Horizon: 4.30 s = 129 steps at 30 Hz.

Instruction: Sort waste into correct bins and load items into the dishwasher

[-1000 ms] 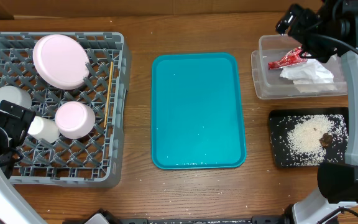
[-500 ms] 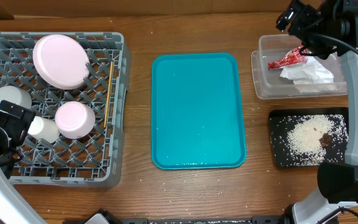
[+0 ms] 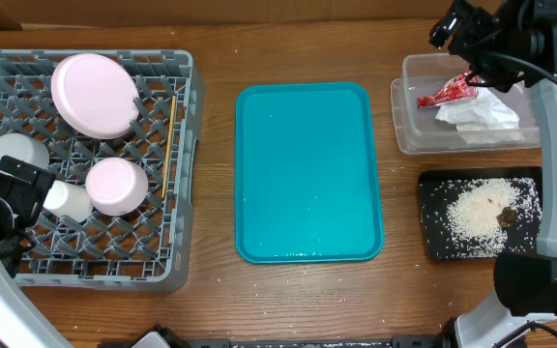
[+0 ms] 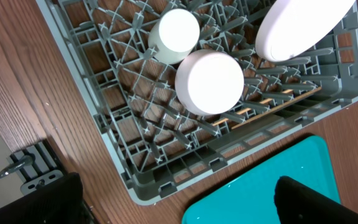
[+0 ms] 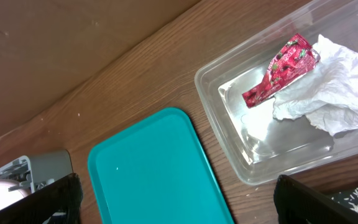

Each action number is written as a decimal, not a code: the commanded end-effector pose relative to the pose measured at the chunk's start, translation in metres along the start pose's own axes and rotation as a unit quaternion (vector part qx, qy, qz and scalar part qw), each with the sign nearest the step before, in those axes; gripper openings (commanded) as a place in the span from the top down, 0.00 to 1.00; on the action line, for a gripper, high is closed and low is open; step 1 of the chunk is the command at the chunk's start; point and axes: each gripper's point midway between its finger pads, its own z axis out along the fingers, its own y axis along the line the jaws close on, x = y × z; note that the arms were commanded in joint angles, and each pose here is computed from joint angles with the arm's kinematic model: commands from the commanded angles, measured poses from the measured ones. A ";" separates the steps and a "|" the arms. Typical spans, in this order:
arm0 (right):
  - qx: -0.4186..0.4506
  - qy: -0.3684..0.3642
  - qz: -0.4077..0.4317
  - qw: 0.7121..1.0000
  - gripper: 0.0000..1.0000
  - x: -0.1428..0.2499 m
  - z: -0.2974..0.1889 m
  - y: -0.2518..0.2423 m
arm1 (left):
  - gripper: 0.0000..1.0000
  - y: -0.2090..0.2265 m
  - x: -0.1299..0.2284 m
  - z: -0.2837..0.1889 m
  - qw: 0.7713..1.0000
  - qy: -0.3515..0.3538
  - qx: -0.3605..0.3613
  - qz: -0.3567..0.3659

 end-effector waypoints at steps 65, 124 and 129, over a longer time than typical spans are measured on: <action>0.042 0.114 0.010 0.992 0.00 0.094 0.066 -0.004 | 0.00 0.001 -0.003 -0.003 1.000 -0.010 -0.001 -0.009; -0.027 0.229 -0.019 0.973 0.00 0.126 -0.030 -0.034 | 0.00 0.001 -0.003 -0.003 1.000 -0.010 -0.001 -0.009; -0.064 0.245 -0.063 0.965 0.00 0.142 -0.037 -0.012 | 0.00 0.001 -0.003 -0.003 1.000 -0.010 -0.001 -0.009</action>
